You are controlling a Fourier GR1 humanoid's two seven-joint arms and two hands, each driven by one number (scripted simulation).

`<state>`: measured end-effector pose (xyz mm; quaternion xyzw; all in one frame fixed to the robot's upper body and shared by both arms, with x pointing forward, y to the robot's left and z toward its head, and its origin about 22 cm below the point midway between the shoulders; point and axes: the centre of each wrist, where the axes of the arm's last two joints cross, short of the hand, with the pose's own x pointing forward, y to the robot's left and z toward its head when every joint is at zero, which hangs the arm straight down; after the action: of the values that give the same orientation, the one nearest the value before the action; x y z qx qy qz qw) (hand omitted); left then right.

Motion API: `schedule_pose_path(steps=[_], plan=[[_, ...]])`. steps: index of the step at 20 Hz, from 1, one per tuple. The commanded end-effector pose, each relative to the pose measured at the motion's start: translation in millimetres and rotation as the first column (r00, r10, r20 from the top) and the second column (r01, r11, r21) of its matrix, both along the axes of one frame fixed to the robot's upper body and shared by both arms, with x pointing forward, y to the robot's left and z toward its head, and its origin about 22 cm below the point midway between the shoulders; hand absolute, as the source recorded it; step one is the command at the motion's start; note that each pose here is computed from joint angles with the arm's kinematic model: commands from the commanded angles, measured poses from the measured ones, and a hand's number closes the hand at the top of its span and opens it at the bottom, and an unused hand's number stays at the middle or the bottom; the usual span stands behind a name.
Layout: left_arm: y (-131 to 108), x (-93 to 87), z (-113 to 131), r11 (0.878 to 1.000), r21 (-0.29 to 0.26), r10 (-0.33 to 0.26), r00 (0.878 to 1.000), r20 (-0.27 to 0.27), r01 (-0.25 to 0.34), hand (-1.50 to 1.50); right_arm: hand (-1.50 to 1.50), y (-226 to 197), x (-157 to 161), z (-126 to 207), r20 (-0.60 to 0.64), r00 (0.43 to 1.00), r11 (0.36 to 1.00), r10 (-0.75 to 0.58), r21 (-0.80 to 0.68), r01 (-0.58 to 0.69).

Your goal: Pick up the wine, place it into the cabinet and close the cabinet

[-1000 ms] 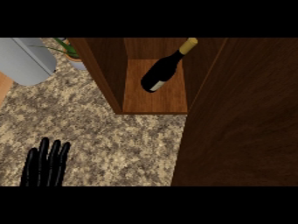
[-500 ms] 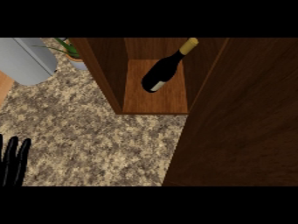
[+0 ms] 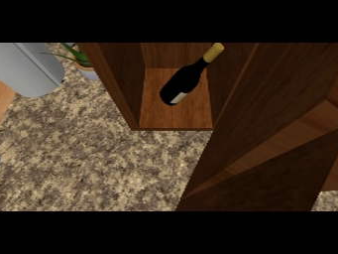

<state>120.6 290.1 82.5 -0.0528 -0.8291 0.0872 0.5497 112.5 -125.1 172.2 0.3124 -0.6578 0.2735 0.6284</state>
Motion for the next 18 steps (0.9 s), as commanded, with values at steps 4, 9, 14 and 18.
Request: schedule_pose_path(steps=[4, 9, 14, 18], plan=[[15, -2.3, 2, 1.000, 0.008, -0.008, 1.000, -0.017, 0.008, -1.50, 1.50, 26, -32, 15, 0.111, 0.993, 0.996, 0.030, 0.085, -0.040], [29, 8.7, 5, 0.999, -0.021, -0.041, 0.999, -0.011, 0.041, -1.50, 1.50, 42, -27, 21, 0.160, 0.987, 0.998, 0.011, 0.052, -0.020], [29, 22.0, 9, 0.997, -0.049, -0.053, 0.999, -0.003, 0.053, -1.50, 1.50, 59, -11, 23, 0.211, 0.976, 0.998, -0.045, 0.043, 0.037], [22, 18.3, 17, 0.994, -0.048, -0.096, 0.995, -0.021, 0.095, -1.50, 1.50, 66, 5, 33, 0.221, 0.972, 0.997, -0.078, 0.045, 0.070]])
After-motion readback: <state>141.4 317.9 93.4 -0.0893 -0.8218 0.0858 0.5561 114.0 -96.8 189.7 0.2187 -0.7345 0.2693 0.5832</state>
